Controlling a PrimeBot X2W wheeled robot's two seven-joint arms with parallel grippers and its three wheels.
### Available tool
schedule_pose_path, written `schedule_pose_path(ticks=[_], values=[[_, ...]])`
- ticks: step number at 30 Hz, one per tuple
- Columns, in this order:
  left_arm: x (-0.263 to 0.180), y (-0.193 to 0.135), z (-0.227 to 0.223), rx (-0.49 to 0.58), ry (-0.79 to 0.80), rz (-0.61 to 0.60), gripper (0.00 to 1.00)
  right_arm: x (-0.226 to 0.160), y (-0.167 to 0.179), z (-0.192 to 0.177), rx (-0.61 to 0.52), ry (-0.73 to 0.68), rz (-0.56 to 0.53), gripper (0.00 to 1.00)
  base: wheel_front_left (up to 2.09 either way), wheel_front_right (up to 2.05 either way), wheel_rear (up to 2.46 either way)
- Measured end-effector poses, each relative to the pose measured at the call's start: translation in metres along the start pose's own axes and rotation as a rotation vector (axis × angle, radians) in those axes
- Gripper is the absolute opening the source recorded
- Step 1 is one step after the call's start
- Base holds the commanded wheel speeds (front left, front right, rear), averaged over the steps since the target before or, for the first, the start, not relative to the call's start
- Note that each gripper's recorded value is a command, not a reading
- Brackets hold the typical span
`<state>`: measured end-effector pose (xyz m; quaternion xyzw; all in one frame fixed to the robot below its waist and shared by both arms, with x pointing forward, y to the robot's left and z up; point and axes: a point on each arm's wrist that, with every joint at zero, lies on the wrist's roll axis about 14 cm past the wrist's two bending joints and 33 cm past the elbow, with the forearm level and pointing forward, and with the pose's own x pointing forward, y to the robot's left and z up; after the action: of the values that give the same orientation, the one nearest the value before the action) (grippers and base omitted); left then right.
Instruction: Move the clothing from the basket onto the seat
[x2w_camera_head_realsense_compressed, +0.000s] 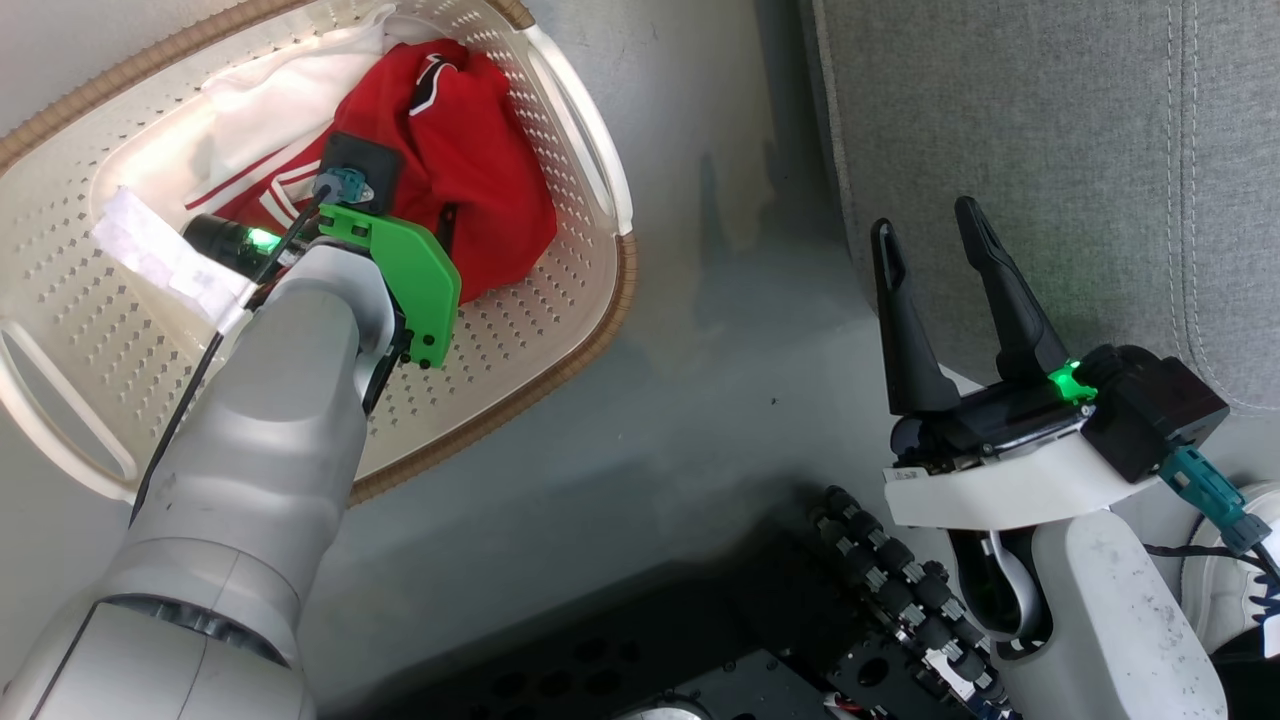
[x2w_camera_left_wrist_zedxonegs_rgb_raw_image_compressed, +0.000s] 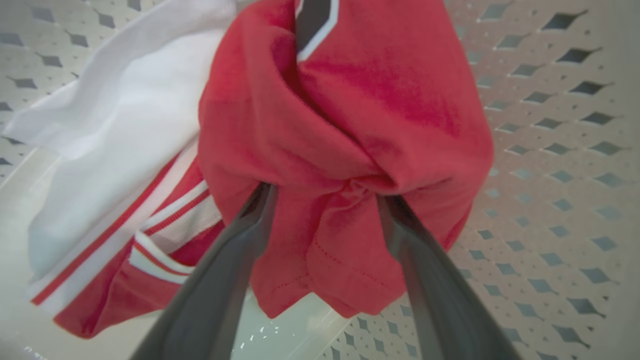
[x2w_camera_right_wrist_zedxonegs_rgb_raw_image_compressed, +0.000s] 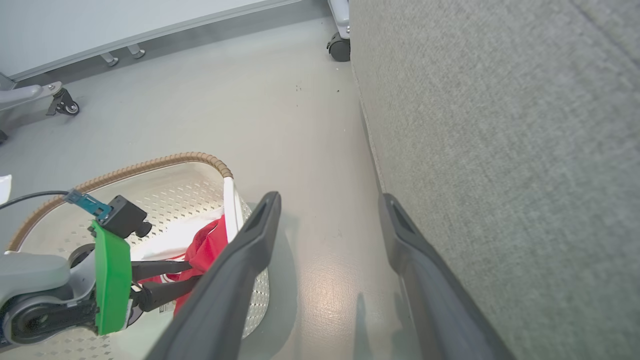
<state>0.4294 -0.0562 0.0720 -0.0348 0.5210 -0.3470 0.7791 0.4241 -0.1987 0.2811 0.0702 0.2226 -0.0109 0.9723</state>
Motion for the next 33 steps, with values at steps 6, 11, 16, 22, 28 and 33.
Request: schedule_pose_path(ticks=[6,11,16,22,28,33], values=[[0.000,0.000,0.014,-0.009,-0.042,0.004,1.00,0.000,0.001,0.002,0.001,-0.004,0.002,1.00,0.00,0.00,0.00],[0.000,0.002,0.020,-0.046,-0.049,0.010,1.00,0.001,0.002,0.002,0.002,-0.006,0.007,1.00,0.00,0.00,0.00],[0.000,0.000,0.023,-0.039,-0.053,0.003,1.00,0.003,0.003,0.002,0.000,-0.007,0.010,1.00,0.00,0.00,0.00],[0.000,-0.003,0.034,0.072,-0.068,0.004,1.00,0.005,0.004,0.006,0.007,-0.019,0.016,1.00,0.00,0.00,0.00],[0.001,-0.002,0.024,0.126,0.000,0.009,1.00,0.004,0.005,0.006,0.010,-0.018,0.017,1.00,0.00,0.00,0.00],[0.002,-0.001,0.011,0.144,0.065,0.012,1.00,0.001,0.004,0.000,0.012,0.000,0.011,1.00,0.00,0.00,0.00]])
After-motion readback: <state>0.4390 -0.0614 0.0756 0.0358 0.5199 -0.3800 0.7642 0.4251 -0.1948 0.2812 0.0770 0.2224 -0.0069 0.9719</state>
